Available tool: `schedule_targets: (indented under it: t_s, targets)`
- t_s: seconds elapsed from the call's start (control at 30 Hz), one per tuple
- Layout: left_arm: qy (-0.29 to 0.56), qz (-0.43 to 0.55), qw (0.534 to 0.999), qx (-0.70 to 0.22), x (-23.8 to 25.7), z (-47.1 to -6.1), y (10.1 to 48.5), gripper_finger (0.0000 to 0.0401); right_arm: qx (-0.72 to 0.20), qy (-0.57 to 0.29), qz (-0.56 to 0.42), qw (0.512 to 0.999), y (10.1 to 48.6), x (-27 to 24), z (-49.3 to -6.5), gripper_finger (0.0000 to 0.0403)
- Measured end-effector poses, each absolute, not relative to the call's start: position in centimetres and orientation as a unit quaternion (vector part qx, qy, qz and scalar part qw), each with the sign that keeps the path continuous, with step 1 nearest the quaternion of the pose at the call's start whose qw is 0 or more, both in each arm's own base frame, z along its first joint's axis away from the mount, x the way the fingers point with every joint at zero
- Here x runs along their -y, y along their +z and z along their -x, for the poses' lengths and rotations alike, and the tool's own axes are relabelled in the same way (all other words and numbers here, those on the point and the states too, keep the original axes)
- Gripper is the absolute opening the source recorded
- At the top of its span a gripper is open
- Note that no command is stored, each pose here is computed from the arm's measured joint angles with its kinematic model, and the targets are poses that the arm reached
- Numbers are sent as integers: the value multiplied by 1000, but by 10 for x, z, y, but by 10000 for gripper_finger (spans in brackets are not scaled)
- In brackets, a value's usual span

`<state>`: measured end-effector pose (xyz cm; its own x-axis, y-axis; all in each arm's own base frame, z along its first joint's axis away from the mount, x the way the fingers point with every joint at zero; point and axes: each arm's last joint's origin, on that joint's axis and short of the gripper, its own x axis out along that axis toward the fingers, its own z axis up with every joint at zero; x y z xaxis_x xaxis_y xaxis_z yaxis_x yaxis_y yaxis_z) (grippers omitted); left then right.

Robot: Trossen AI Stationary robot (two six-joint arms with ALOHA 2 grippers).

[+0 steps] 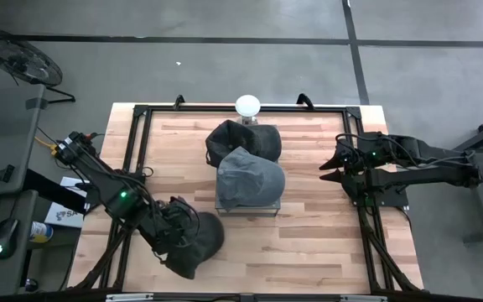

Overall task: Pick & Place hat
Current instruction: Stack the black cap on the black cap on the shelf

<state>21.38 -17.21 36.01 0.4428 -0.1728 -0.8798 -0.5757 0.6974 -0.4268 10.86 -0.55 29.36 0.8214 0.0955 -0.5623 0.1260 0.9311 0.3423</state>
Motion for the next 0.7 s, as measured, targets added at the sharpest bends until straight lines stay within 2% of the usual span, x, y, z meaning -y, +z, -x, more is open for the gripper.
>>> schedule_targets:
  t_s: [0.27,0.7]
  targets:
    - [105,370,790,-478,171,-214,385,0,-299,-5,-177,938,294,5,-109,167]
    - [6,381,821,-426,164,-205,446,0,-299,-5,-177,938,294,5,-109,167]
